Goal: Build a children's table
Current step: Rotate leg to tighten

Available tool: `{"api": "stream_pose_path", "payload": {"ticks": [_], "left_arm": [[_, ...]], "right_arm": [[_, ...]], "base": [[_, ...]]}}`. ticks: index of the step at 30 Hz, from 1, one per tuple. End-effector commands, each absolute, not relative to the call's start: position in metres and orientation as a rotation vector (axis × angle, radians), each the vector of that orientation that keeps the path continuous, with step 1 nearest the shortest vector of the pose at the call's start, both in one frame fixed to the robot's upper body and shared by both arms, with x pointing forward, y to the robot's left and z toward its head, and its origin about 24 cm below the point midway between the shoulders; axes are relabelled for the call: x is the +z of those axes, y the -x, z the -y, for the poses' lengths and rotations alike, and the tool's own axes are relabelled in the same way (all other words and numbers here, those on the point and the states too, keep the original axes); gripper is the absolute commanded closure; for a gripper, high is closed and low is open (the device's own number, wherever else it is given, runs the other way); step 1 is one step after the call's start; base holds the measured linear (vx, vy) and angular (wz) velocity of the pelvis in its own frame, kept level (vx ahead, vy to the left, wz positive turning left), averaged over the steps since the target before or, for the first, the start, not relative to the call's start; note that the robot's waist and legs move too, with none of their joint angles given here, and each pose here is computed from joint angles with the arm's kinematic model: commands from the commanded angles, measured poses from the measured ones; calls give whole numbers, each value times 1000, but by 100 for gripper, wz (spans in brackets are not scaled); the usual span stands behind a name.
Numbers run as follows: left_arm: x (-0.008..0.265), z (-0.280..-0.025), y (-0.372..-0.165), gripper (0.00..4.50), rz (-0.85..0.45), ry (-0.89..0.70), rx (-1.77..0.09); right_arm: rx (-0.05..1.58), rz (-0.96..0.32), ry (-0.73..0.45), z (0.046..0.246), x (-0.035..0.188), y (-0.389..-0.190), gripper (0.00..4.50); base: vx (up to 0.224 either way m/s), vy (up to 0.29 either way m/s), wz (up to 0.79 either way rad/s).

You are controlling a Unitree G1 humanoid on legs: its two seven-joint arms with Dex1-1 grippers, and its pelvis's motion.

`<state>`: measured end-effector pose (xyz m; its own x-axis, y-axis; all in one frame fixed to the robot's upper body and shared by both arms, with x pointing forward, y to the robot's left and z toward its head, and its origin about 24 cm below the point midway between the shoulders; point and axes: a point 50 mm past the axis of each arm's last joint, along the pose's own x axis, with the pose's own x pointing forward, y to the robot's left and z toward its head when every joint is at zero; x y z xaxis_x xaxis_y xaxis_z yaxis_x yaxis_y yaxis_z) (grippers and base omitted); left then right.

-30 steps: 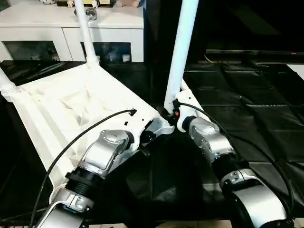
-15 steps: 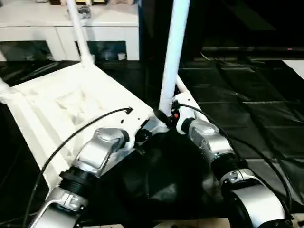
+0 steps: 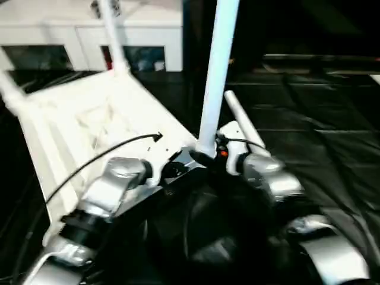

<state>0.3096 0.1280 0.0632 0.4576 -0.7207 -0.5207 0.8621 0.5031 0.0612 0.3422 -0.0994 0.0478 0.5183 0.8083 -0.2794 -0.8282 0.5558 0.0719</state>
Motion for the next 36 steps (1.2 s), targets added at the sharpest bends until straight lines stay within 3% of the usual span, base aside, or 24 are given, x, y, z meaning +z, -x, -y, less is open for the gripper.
{"api": "stream_pose_path", "payload": {"ticks": [1, 9, 16, 27, 32, 36], "left_arm": [[68, -119, -302, 450, -427, -329, -1113], [69, -132, -285, 450, -433, -341, -1317], [68, -138, -280, 450, -467, -349, -1378], [68, -139, -281, 450, -466, -351, -1387], [65, -138, -279, 450, -473, -338, -1381], [64, -134, -286, 450, -457, -307, -1272]], "right_arm": [[1098, -321, 101, 91, 45, -333, 57], [1232, -267, 202, 108, 62, -323, 57], [1342, -315, 232, 113, 61, -310, 57], [1369, -343, 212, 109, 58, -303, 158], [1375, -359, 180, 106, 53, -299, 170], [1254, -343, 120, 99, 46, -304, 175]], "base": [[54, -1, 1], [0, 0, 0], [0, 0, 0], [0, 0, 0], [0, 0, 0], [0, 0, 0]]}}
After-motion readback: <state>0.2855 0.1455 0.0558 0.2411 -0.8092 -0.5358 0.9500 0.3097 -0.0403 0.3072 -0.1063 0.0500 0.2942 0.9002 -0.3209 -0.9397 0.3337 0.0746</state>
